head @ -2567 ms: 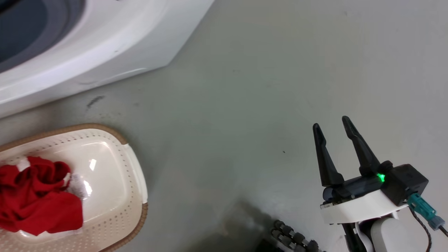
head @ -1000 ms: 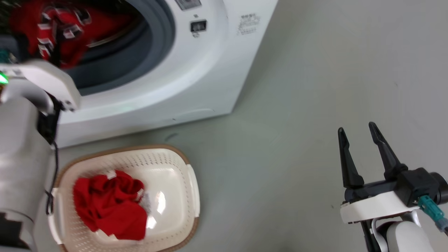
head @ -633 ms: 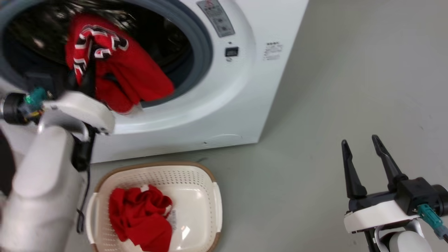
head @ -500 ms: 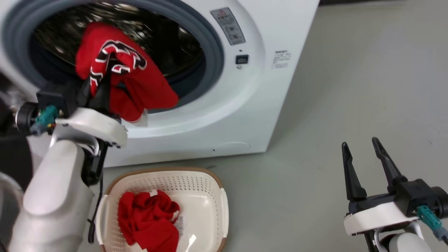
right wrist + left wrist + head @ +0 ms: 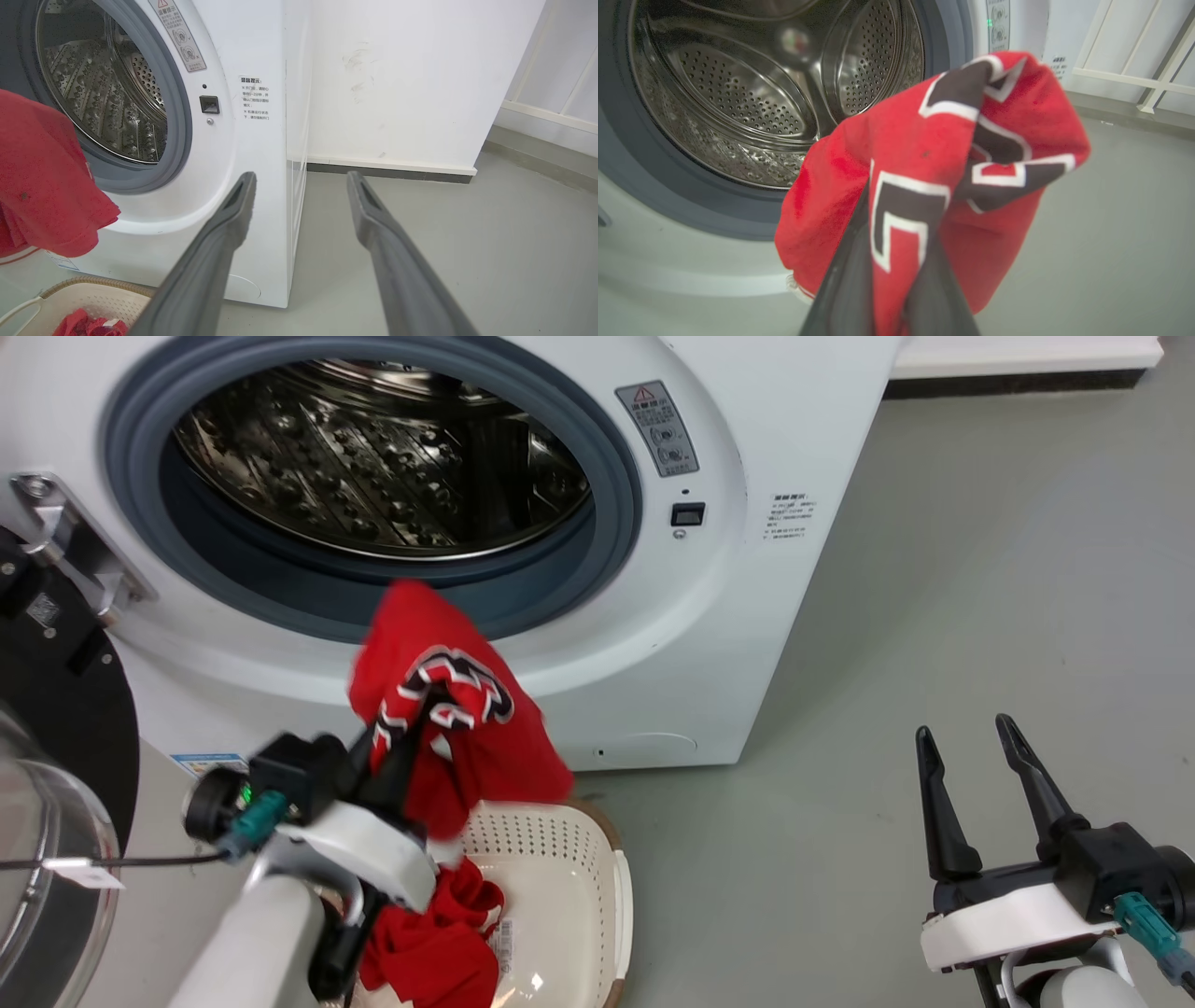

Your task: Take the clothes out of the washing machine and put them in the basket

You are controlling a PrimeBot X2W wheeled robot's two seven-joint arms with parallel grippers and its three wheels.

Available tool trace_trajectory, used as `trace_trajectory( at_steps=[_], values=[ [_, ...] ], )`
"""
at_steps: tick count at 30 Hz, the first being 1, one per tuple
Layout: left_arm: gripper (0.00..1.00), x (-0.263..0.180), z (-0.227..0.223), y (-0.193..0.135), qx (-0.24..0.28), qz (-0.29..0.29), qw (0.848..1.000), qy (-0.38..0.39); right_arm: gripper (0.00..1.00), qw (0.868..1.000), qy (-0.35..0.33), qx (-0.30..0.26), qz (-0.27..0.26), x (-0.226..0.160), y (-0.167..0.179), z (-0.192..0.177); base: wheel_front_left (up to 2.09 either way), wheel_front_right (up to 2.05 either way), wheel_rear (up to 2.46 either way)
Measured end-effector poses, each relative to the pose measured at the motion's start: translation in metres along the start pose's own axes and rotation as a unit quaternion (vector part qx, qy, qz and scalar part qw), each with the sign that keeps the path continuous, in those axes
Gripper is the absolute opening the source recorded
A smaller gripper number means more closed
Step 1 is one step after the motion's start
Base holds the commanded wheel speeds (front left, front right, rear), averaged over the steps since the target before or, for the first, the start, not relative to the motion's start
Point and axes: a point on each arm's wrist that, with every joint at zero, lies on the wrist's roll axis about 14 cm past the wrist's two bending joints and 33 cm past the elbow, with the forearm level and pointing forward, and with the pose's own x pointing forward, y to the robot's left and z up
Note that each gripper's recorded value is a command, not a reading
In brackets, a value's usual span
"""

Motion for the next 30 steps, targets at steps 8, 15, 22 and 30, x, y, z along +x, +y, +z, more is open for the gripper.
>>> trace_trajectory(
  at_steps=[8, 15, 22, 30],
  values=[
    [0.00, -0.010, -0.084, -0.024, -0.027, -0.036, 0.991, 0.125, 1.00, 1.000, 0.024, 0.004, -0.002, 0.006, -0.001, -0.017, 0.00, 0.00, 0.00],
    [0.00, -0.003, -0.148, -0.038, -0.018, -0.077, 0.975, 0.205, 1.00, 0.999, 0.042, 0.005, -0.022, 0.019, -0.016, -0.034, 0.00, 0.00, 0.00],
    [0.00, 0.005, -0.212, -0.046, -0.013, -0.112, 0.955, 0.276, 1.00, 0.996, 0.080, 0.012, -0.047, 0.026, -0.033, -0.066, 0.00, 0.00, 0.00],
    [0.00, 0.014, -0.279, -0.036, -0.005, -0.123, 0.932, 0.342, 1.00, 0.990, 0.127, 0.013, -0.065, 0.028, -0.046, -0.104, 0.00, 0.00, 0.00]
  ],
)
